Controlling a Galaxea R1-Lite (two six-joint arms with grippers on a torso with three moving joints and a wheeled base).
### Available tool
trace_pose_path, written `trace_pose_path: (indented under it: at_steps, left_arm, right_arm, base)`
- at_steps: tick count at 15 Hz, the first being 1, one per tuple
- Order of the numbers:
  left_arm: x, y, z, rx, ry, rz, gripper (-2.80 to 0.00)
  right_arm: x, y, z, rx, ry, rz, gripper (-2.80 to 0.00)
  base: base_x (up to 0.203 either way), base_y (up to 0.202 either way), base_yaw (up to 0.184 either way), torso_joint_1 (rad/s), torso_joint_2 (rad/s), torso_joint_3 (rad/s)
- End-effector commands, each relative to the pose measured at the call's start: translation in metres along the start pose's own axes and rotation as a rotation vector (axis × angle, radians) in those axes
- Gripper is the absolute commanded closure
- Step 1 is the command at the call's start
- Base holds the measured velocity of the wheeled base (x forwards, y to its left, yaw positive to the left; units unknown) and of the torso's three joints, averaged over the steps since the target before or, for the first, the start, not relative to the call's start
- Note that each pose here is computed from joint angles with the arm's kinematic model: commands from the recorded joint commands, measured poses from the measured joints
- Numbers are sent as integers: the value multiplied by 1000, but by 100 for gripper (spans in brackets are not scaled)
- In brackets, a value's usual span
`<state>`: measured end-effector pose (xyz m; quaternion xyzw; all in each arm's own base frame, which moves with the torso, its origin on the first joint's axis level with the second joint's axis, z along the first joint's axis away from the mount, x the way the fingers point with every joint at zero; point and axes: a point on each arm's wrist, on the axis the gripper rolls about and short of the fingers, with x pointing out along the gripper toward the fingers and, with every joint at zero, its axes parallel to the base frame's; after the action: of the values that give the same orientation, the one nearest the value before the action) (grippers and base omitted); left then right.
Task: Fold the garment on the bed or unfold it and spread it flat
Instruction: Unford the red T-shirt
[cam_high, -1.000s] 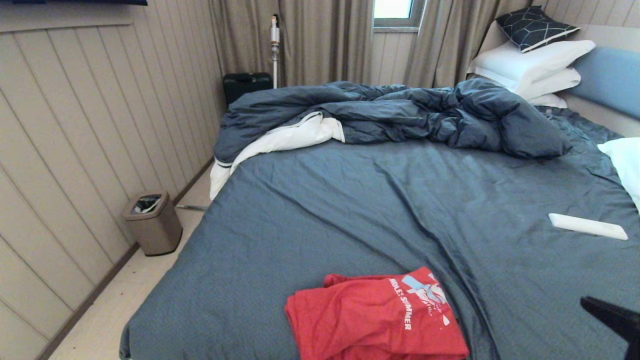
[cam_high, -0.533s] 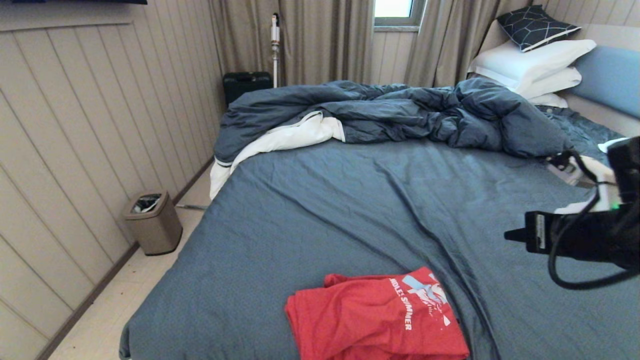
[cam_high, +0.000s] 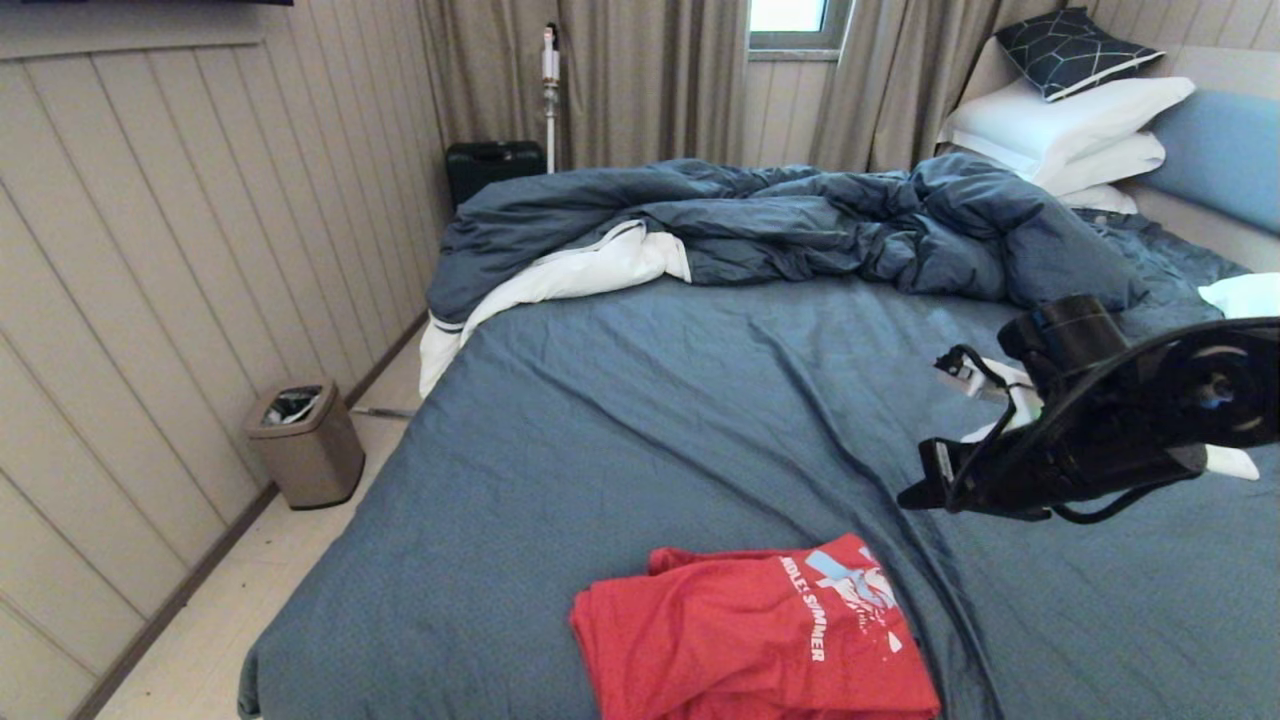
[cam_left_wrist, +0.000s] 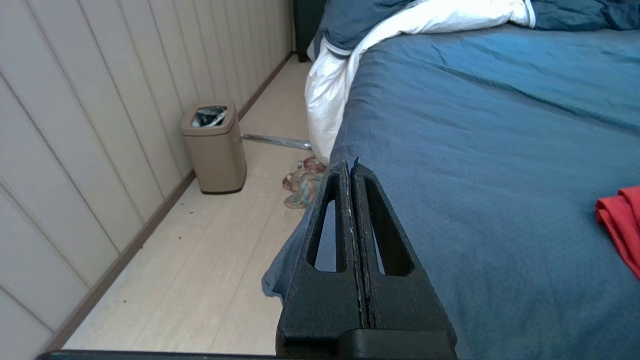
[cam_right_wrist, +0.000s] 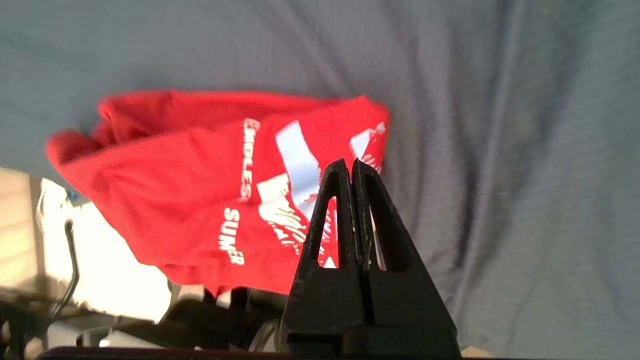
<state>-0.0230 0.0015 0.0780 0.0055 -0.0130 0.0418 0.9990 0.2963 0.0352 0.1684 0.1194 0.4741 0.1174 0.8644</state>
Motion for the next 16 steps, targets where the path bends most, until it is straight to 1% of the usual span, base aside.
trace_pose_path:
  at_steps: [1, 3, 6, 9, 10, 12, 16]
  left_arm:
    - [0, 0, 0, 0, -1, 1, 0]
    - [0, 0, 0, 0, -1, 1, 0]
    - [0, 0, 1, -3, -9, 1, 0]
    - [0, 0, 1, -5, -12, 1, 0]
    - [0, 0, 1, -5, -12, 1, 0]
    - [0, 0, 1, -6, -12, 1, 0]
    - [0, 0, 1, -5, -12, 1, 0]
  right_arm:
    - [19, -4, -3, 14, 63, -4, 0]
    - [24, -2, -5, 11, 83, -1, 0]
    - [27, -1, -3, 7, 88, 1, 0]
    - [32, 6, -3, -22, 98, 17, 0]
    - [34, 13, -2, -47, 98, 30, 0]
    - [37, 21, -2, -65, 104, 42, 0]
    - [40, 23, 4, -64, 97, 41, 0]
  base:
    - [0, 0, 0, 0, 0, 0]
    - [0, 0, 0, 0, 0, 0]
    - [0, 0, 0, 0, 0, 0]
    - [0, 0, 0, 0, 0, 0]
    - [0, 0, 0, 0, 0, 0]
    - [0, 0, 0, 0, 0, 0]
    - [0, 0, 0, 0, 0, 0]
